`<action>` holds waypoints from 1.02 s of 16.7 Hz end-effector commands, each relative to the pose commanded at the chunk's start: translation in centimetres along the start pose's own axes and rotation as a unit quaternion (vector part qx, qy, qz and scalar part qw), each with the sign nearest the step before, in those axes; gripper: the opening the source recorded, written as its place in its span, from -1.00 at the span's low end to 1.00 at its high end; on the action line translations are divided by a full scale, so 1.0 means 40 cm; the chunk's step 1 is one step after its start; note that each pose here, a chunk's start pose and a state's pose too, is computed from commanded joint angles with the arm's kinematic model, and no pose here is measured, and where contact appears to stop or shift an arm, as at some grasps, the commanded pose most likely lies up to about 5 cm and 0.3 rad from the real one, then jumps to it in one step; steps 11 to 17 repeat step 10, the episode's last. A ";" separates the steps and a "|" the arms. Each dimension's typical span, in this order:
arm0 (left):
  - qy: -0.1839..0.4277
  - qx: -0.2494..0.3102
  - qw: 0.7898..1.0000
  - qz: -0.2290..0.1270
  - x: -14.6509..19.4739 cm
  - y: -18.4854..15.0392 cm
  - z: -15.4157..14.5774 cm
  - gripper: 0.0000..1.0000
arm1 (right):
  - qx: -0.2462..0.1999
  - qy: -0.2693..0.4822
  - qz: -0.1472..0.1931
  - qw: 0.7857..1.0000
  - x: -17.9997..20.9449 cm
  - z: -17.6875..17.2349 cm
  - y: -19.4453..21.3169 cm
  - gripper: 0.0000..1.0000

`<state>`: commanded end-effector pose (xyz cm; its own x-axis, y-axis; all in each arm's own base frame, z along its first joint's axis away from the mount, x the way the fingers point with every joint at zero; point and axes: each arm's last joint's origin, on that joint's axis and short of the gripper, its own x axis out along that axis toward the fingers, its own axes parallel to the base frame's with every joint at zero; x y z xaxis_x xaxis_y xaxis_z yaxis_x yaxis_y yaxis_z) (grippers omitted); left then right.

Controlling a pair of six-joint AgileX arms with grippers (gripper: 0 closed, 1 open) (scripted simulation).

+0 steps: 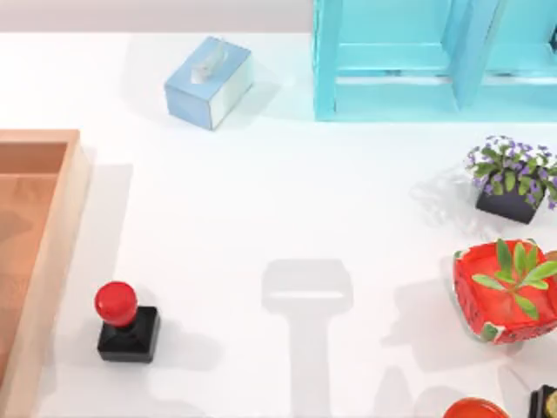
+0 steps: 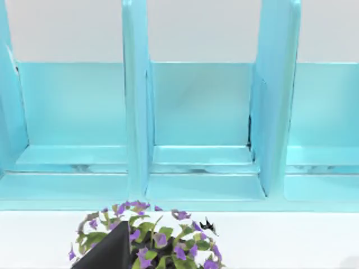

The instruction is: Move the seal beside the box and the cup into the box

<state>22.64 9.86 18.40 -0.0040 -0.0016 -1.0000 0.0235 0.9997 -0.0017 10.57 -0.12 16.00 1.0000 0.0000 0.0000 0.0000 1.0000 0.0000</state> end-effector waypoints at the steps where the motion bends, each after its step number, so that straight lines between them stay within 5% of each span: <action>1: 0.004 0.000 1.000 -0.002 -0.020 0.001 0.002 1.00 | 0.000 0.000 0.000 1.000 0.000 0.000 0.000 1.00; 8: 0.002 0.003 1.000 0.000 -0.193 -0.005 -0.007 1.00 | 0.000 0.000 0.000 1.000 0.000 0.000 0.000 1.00; 17: 0.000 0.001 1.000 0.001 -0.207 -0.005 -0.009 1.00 | 0.000 0.000 0.000 1.000 0.000 0.000 0.000 1.00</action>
